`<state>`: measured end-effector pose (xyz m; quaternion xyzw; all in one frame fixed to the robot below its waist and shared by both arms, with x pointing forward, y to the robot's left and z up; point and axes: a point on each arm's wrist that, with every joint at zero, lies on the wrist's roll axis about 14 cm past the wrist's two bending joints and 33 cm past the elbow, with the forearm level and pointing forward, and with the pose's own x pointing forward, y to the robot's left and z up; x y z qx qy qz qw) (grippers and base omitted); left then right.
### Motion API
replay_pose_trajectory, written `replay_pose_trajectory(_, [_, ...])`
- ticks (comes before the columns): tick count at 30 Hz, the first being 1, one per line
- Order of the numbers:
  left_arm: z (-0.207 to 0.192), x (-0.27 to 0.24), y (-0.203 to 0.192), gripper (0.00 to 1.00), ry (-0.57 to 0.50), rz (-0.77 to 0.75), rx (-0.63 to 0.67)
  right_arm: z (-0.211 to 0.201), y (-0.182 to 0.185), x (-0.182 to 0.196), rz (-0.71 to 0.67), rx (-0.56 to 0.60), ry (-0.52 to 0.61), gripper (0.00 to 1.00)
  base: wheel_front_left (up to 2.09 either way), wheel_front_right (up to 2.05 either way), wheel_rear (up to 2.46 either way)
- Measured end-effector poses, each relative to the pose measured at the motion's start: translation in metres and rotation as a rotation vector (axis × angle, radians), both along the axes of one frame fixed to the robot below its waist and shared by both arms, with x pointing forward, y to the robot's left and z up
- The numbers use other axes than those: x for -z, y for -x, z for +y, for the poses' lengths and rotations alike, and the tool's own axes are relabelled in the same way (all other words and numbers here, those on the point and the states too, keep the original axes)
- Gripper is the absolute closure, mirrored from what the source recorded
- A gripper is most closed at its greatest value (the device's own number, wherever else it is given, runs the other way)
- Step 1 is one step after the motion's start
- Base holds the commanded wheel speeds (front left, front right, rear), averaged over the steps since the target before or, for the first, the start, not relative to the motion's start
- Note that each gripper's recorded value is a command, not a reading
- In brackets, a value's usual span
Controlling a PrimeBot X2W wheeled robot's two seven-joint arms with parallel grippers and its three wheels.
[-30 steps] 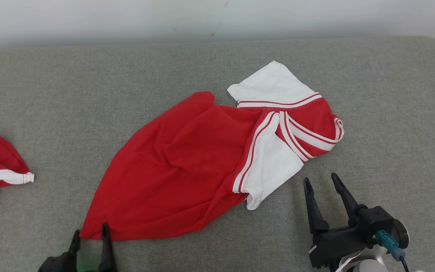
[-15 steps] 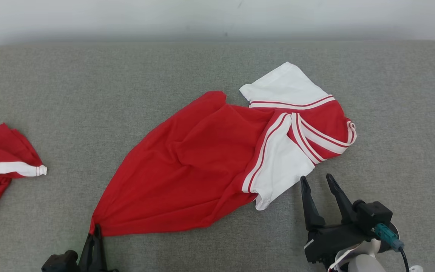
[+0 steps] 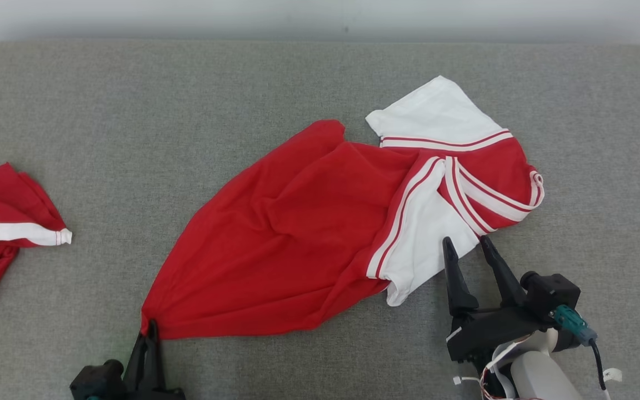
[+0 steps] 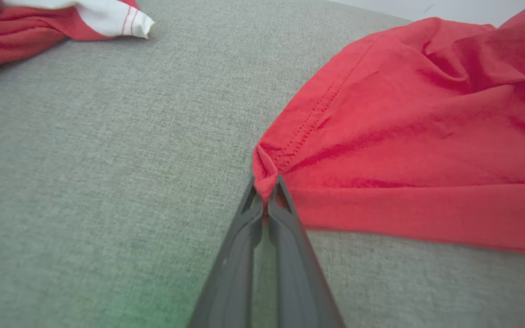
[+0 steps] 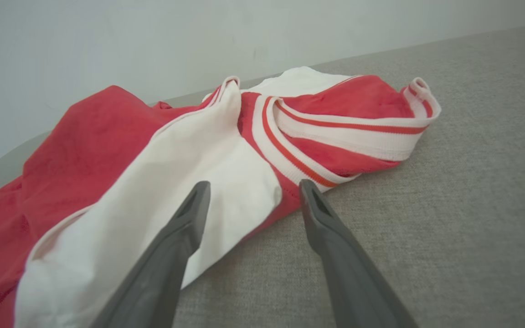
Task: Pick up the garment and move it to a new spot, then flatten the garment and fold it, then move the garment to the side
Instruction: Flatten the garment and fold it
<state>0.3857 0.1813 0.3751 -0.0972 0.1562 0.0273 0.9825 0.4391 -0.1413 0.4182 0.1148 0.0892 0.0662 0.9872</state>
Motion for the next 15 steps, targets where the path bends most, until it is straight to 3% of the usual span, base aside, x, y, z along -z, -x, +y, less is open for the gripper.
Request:
replay_pose_trajectory(2, [-0.0010, -0.0010, -0.0034, 1.00, 0.000, -0.005, 0.004, 0.0016, -0.0040, 0.0010, 0.001, -0.003, -0.003, 0.00, 0.00, 0.00, 0.00])
replay_pose_trajectory(4, [-0.0011, -0.0004, -0.0042, 1.00, -0.002, -0.004, 0.005, 0.0047, -0.0081, 0.0015, 0.001, -0.011, -0.005, 0.09, 0.00, 0.00, 0.00])
replay_pose_trajectory(7, [0.0006, 0.0000, -0.0048, 1.00, -0.005, -0.003, 0.001, 0.0082, -0.0107, 0.0042, 0.006, -0.019, -0.008, 0.33, 0.00, 0.00, 0.00])
replay_pose_trajectory(8, [0.0013, -0.0002, -0.0053, 1.00, -0.005, -0.004, -0.001, 0.0090, -0.0108, 0.0054, 0.009, -0.021, -0.008, 0.51, 0.00, 0.00, 0.00])
replay_pose_trajectory(10, [0.0020, 0.0001, -0.0053, 1.00, -0.006, -0.003, -0.003, 0.0097, -0.0111, 0.0063, 0.011, -0.023, -0.009, 0.58, 0.00, 0.00, 0.00])
replay_pose_trajectory(15, [0.0024, -0.0009, -0.0057, 1.00, -0.006, -0.006, -0.004, 0.0052, -0.0050, 0.0088, 0.021, -0.010, -0.008, 0.49, 0.00, 0.00, 0.00])
